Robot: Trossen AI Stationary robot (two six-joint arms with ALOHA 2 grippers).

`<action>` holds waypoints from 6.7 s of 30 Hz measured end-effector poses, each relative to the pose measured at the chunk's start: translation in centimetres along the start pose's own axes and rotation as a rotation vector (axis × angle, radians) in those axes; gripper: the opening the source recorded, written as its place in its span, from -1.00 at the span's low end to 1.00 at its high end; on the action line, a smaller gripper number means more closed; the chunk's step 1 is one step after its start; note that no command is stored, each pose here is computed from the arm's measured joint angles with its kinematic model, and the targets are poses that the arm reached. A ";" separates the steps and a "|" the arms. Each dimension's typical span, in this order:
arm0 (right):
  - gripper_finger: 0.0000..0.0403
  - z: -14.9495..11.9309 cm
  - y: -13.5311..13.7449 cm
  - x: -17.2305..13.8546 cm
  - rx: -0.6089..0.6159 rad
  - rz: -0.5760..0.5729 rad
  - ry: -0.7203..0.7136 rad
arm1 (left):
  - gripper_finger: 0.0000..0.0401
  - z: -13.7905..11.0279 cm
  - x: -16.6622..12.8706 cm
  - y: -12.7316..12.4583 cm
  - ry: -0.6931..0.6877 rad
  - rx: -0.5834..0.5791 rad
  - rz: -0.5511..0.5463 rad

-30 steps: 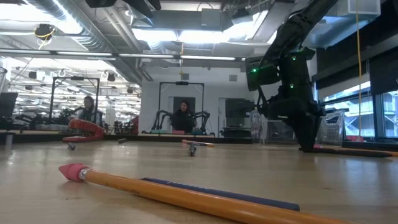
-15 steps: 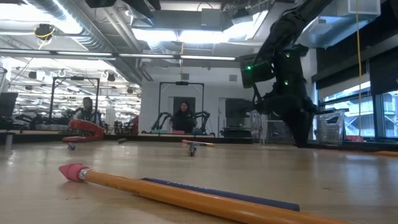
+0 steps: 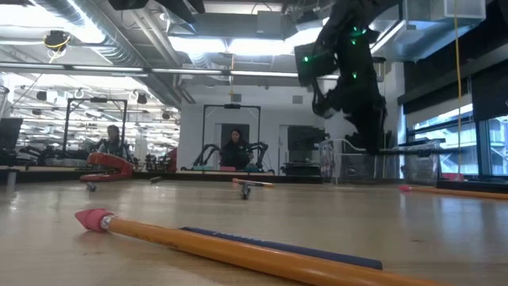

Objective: Sort crayons/erasers/pens/pencils in bins
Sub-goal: Put the black pen into the top transparent bin, then put the yellow pencil into the bottom left transparent bin

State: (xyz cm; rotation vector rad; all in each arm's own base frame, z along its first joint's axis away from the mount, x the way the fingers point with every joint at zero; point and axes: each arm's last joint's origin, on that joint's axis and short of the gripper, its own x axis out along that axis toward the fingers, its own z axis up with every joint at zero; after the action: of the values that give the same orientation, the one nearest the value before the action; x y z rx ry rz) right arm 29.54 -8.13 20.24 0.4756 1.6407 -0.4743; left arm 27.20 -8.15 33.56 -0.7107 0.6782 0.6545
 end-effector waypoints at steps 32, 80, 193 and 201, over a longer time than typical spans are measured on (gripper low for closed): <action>-0.70 4.3 -9.8 -8.0 -0.336 -0.344 -0.247 | -0.58 0.3 0.0 0.1 -0.114 0.016 0.043; -0.33 8.1 -14.2 -2.1 -0.355 -0.175 -0.137 | -0.58 0.4 0.0 0.1 -0.133 0.005 0.048; -0.28 -11.2 -4.1 0.5 0.304 -0.014 -0.341 | -0.58 -2.8 2.5 2.2 0.160 -0.260 0.154; -0.28 -8.1 -5.9 3.1 0.343 -0.138 -0.271 | -0.58 -2.7 2.5 2.0 0.157 -0.267 0.140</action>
State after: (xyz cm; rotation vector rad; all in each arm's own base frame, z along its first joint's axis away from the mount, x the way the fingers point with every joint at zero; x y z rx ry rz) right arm 19.23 -8.36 18.30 0.5268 1.3387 -0.8924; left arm 26.37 -8.28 29.46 -0.9757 0.7987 0.8334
